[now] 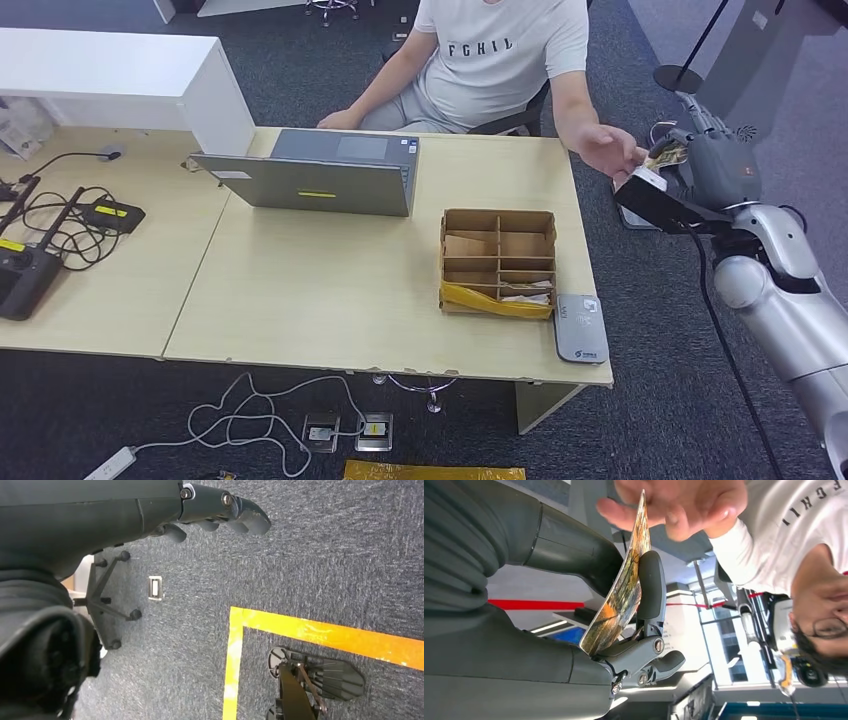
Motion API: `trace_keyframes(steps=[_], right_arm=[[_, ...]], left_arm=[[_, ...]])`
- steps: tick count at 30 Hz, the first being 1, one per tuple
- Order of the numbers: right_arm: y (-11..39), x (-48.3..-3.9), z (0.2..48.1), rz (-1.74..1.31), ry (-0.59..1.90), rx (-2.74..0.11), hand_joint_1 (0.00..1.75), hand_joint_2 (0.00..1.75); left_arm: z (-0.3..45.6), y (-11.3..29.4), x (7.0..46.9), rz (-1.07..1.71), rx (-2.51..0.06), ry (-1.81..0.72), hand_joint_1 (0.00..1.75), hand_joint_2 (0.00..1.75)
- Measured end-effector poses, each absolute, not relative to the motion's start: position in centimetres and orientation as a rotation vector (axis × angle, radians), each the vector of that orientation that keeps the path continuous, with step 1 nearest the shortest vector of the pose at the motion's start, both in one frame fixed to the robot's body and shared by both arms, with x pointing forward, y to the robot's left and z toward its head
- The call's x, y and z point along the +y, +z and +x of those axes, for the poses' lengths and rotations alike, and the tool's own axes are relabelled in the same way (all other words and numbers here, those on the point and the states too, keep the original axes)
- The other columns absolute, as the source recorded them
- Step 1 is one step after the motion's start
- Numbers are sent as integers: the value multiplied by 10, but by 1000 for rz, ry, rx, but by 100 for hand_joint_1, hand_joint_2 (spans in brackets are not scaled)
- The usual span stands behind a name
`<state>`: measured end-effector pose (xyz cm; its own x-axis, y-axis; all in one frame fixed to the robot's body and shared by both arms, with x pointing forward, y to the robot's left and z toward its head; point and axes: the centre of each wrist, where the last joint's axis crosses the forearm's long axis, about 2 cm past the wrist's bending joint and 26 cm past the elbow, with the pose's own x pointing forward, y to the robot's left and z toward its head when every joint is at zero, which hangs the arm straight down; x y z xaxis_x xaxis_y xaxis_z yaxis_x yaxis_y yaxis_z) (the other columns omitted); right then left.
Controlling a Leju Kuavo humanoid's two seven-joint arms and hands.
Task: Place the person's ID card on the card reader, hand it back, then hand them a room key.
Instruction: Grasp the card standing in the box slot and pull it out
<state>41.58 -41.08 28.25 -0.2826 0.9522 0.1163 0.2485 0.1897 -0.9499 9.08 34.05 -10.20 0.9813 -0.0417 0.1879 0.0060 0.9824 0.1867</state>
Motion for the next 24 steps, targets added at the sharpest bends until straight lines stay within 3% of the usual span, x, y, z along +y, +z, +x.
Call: trace_keyframes(steps=[20,24], right_arm=[[270,-369,431,-1048,1153,-1764,170,175],[267,-362,432,-1029,1149,-1769,21,175]], left_arm=[[95,-101,340,191,-200,-23,0,0],[94,-101,339,190,-199,-24,0,0]])
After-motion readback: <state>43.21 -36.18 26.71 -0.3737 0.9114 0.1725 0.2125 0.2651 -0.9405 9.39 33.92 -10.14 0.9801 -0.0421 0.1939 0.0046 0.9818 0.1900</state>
